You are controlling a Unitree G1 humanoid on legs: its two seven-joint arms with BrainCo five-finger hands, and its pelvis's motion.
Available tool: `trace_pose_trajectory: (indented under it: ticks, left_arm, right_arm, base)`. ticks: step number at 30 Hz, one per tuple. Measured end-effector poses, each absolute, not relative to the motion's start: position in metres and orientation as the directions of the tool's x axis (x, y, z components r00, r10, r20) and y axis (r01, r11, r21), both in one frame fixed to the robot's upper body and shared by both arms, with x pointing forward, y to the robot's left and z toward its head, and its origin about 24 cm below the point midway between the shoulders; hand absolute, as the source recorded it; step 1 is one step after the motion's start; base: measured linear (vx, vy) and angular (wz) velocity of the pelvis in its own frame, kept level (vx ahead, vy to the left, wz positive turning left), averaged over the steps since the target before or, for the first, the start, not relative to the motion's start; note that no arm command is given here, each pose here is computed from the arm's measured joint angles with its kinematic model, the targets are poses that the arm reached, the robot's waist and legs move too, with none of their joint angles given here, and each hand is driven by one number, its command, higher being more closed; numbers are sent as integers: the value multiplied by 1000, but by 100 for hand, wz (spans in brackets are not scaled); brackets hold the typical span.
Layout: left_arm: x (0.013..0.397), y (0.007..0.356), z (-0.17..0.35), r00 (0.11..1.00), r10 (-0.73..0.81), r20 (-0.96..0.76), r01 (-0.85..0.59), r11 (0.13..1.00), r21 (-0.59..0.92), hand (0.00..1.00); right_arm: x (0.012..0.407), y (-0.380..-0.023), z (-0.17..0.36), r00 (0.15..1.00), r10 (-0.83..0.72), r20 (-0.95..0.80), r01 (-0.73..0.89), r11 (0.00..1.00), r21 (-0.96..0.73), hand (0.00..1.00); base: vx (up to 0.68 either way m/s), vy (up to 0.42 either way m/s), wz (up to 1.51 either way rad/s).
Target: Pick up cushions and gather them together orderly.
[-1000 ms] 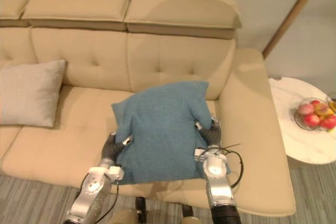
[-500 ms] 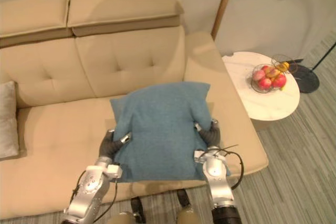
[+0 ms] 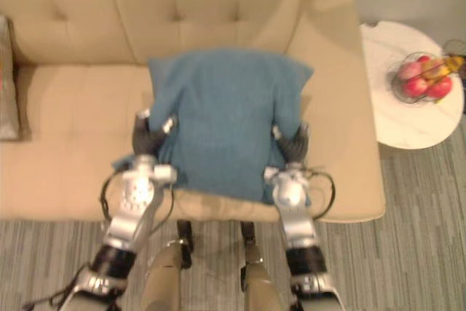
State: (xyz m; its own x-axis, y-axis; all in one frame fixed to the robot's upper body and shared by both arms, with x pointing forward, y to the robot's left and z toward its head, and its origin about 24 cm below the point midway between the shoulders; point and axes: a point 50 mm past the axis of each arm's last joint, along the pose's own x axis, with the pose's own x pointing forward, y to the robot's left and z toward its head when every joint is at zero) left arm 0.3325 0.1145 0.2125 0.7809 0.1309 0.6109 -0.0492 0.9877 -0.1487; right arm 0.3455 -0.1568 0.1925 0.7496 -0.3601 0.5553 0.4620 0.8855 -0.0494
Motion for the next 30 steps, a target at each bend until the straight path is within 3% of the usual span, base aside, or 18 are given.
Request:
trace_pose_trajectory:
  ticks: [6, 7, 12, 18, 23, 30]
  left_arm:
    - [353, 121, 328, 583, 273, 766, -125, 961, -247, 100]
    - [357, 124, 340, 574, 305, 760, -140, 951, -276, 0]
    - [377, 126, 353, 631, 371, 681, -189, 925, -330, 0]
    - [402, 132, 333, 767, 364, 529, -217, 922, -320, 0]
    - [413, 134, 290, 840, 355, 410, -242, 922, -303, 0]
    - [416, 146, 266, 861, 343, 375, -264, 932, -247, 0]
  right_arm:
    - [368, -141, 309, 561, -395, 727, 515, 855, 68, 100]
    - [369, -140, 322, 545, -412, 730, 521, 849, 90, 0]
    - [379, -143, 333, 555, -473, 684, 553, 824, 121, 0]
    - [402, -145, 303, 716, -495, 493, 512, 852, 111, 0]
    - [409, -138, 271, 790, -466, 399, 471, 877, 92, 0]
    - [409, -138, 248, 821, -424, 381, 429, 900, 78, 0]
  base:
    - [-48, 2, 25]
    - [-7, -6, 13]
    - [1, -2, 5]
    - [4, 33, -2]
    - [-15, 34, 2]
    - [-30, 14, -1]
